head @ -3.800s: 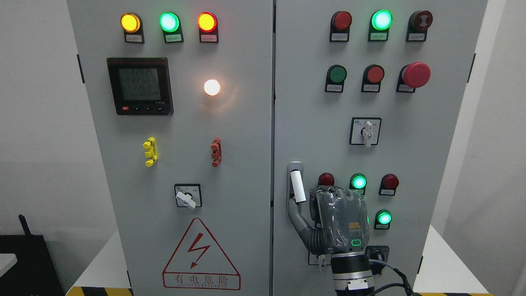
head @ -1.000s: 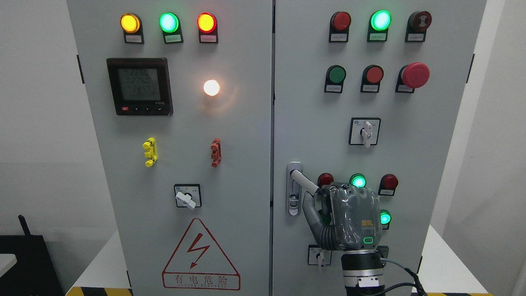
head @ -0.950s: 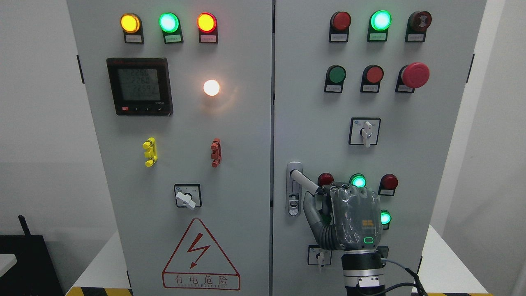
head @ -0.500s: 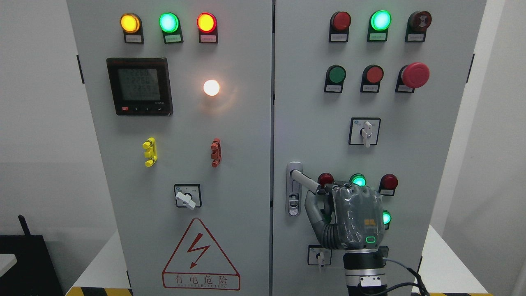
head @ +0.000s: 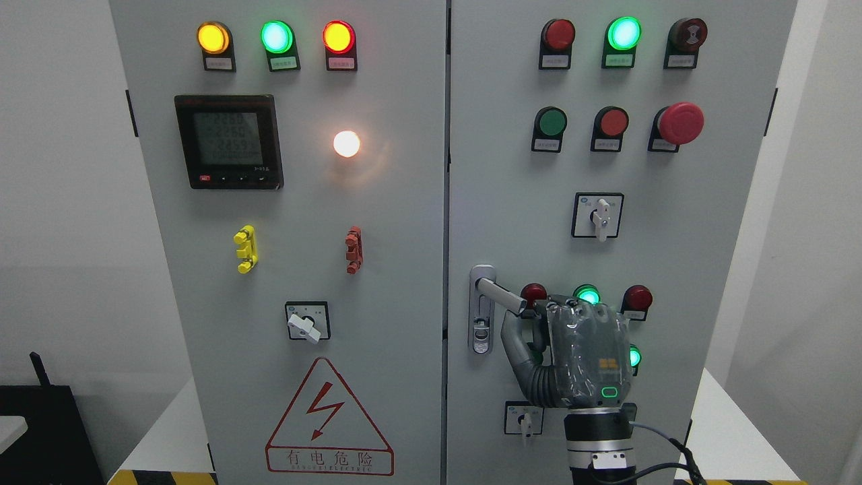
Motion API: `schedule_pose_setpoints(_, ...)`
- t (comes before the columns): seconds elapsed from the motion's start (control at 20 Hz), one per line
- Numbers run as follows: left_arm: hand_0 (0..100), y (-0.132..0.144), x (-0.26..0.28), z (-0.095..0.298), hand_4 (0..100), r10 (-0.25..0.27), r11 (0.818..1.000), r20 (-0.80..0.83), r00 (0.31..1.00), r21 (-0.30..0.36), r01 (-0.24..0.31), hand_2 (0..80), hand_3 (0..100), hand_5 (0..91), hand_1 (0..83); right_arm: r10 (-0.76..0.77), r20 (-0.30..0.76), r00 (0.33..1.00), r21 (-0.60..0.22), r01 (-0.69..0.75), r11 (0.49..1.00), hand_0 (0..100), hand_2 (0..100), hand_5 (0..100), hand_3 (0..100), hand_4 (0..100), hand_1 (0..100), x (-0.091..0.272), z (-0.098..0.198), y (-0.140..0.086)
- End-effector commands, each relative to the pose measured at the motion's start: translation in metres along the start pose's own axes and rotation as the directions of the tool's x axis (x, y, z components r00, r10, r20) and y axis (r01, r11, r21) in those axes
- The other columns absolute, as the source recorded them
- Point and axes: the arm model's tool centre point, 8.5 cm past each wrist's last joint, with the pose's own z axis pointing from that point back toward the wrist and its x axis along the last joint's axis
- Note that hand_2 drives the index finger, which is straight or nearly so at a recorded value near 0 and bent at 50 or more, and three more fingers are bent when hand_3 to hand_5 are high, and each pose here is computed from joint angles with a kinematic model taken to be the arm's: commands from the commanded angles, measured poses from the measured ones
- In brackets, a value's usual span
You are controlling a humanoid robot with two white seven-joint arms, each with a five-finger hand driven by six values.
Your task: Release door handle
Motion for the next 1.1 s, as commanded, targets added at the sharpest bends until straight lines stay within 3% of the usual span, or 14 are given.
schedule_pose_setpoints(0.0, 12, 0.000, 0.003, 0.000, 0, -0.027, 1.000, 0.010, 1.000, -0.002, 0.027, 0.0, 0, 0.0, 38.9, 0.001, 0.000, 1.000, -0.005, -0.001, 1.000, 65, 100, 99, 100, 100, 48, 0.000, -0.001, -0.001)
schedule_pose_setpoints(0.75, 12, 0.000, 0.003, 0.000, 0, -0.027, 1.000, 0.010, 1.000, -0.002, 0.027, 0.0, 0, 0.0, 38.9, -0.002, 0.010, 1.000, 0.001, 0.002, 1.000, 68, 100, 100, 100, 100, 47, 0.001, 0.002, 0.000)
schedule_pose_setpoints(1.05, 12, 0.000, 0.003, 0.000, 0, -0.027, 1.000, 0.010, 1.000, -0.002, 0.027, 0.0, 0, 0.0, 38.9, -0.010, 0.015, 1.000, 0.008, 0.009, 1.000, 71, 97, 99, 100, 100, 43, -0.002, 0.025, 0.006)
